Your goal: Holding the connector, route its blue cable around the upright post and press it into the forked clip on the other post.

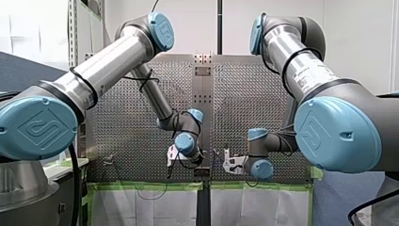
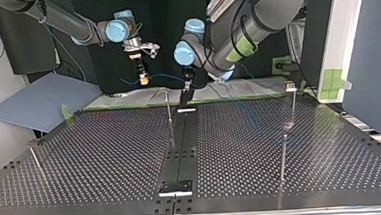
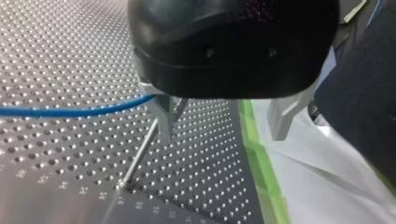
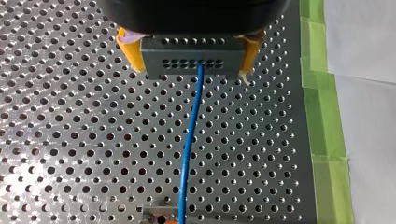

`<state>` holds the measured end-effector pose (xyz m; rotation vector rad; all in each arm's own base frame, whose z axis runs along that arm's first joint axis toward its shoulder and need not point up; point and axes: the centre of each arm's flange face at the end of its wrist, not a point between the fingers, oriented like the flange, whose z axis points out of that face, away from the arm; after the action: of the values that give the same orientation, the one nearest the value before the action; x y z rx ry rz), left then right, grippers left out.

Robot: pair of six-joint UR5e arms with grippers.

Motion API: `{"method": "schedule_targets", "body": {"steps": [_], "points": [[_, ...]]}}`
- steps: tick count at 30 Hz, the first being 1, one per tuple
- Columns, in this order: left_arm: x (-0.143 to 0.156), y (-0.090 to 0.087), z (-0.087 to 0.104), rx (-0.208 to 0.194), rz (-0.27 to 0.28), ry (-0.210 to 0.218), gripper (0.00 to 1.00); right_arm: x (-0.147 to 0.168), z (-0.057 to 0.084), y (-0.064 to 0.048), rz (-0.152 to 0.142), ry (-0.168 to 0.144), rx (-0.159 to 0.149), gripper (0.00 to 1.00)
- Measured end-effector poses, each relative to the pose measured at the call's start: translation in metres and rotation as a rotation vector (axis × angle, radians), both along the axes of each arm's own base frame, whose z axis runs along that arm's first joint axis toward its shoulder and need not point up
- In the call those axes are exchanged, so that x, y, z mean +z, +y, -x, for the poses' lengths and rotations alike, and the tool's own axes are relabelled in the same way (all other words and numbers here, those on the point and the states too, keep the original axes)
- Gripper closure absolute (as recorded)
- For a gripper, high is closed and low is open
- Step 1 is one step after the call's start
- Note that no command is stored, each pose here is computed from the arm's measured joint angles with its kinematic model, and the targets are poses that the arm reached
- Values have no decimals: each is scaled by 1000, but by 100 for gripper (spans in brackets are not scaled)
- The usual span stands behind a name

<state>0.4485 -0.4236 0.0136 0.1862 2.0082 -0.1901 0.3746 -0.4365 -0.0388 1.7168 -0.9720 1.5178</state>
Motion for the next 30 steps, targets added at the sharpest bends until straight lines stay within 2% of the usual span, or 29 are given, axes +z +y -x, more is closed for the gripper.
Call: {"method": "schedule_targets", "body": {"steps": [1, 2, 3, 4, 5, 6, 8, 9, 11, 12, 13, 21, 30], "points": [[-1, 0, 2, 0, -1, 1, 0, 0, 0, 0, 0, 0, 0, 94], [-2, 1, 3, -1, -2, 2, 11, 0, 0, 0, 1, 0, 0, 94], [-3, 1, 4, 0, -3, 1, 11, 0, 0, 0, 1, 0, 0, 94], [-4, 2, 5, 2, -4, 0, 19, 0, 0, 0, 1, 0, 0, 94], [-5, 2, 6, 5, -5, -1, 33, 0, 0, 0, 1, -1, 0, 94], [-6, 3, 7, 10, -7, -3, 33, 0, 0, 0, 1, 0, 0, 94], [-6, 4, 9, 19, -9, -8, 60, 0, 0, 0, 0, 0, 0, 94], [-7, 5, 9, 23, -9, -10, 60, 0, 0, 0, -1, 0, 0, 94], [-7, 5, 10, 25, -9, -12, 86, 0, 0, 0, -1, 1, 1, 94], [-7, 4, 11, 25, -9, -13, 86, 0, 0, 0, -2, 1, 1, 94], [-7, 3, 11, 25, -9, -14, 100, 0, 0, 0, -2, 1, 1, 94], [-7, -3, 17, 11, -12, -16, 100, 0, 1, 0, -3, 1, -2, 94], [-7, -14, 32, 7, -38, -29, 100, 0, 18, -15, -3, -4, -41, 94]]}}
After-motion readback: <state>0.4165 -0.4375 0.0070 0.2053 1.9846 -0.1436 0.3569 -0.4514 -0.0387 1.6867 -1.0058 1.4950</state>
